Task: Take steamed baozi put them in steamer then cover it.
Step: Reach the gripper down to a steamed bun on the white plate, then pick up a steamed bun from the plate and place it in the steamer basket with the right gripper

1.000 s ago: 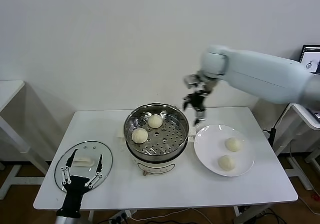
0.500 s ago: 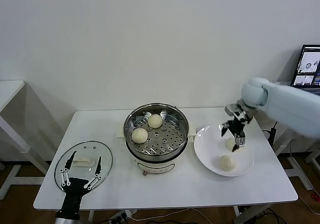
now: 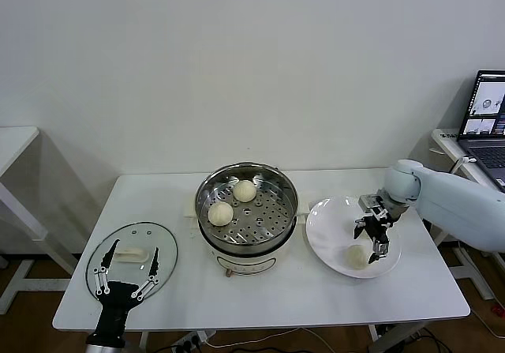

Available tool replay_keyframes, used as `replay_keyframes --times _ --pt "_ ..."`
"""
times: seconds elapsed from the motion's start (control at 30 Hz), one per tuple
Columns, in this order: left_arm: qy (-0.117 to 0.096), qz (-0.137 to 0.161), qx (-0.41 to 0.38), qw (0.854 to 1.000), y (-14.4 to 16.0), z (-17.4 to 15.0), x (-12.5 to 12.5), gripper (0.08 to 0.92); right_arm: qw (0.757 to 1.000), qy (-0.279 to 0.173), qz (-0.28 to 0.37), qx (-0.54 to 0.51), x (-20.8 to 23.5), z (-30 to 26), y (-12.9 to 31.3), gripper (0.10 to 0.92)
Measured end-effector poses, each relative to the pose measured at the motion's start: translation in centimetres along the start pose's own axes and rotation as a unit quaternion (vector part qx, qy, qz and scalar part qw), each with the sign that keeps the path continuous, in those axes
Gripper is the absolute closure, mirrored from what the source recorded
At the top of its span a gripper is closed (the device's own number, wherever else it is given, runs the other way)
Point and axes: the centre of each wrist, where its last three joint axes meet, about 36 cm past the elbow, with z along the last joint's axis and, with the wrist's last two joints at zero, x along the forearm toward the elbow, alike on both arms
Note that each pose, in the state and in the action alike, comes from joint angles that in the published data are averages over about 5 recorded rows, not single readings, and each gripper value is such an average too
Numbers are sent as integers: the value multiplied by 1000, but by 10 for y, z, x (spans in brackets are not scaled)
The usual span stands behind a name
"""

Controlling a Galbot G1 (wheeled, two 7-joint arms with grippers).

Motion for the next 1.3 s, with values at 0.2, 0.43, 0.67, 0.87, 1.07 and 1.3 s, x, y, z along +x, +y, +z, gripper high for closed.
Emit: replay_keyframes --times 0.2,0.43,0.67,0.87,1.07,1.3 --pt "1 -1 -1 1000 1 1 0 177 1000 -1 -5 1 -14 -4 -1 200" --pt "1 -2 -2 1000 1 2 0 177 1000 1 -4 5 -19 -7 -2 267" --pt "0 -3 -2 1000 1 2 0 177 1000 4 1 15 -8 -9 -3 354" --pt "-1 -2 -1 1000 0 1 -2 177 998 3 22 55 38 -26 -18 361" --pt "-5 1 2 1000 -1 -1 -4 177 987 3 60 151 117 -73 -44 361" --pt "-6 3 1 1000 -1 -1 -3 177 944 18 101 315 199 -163 -57 361"
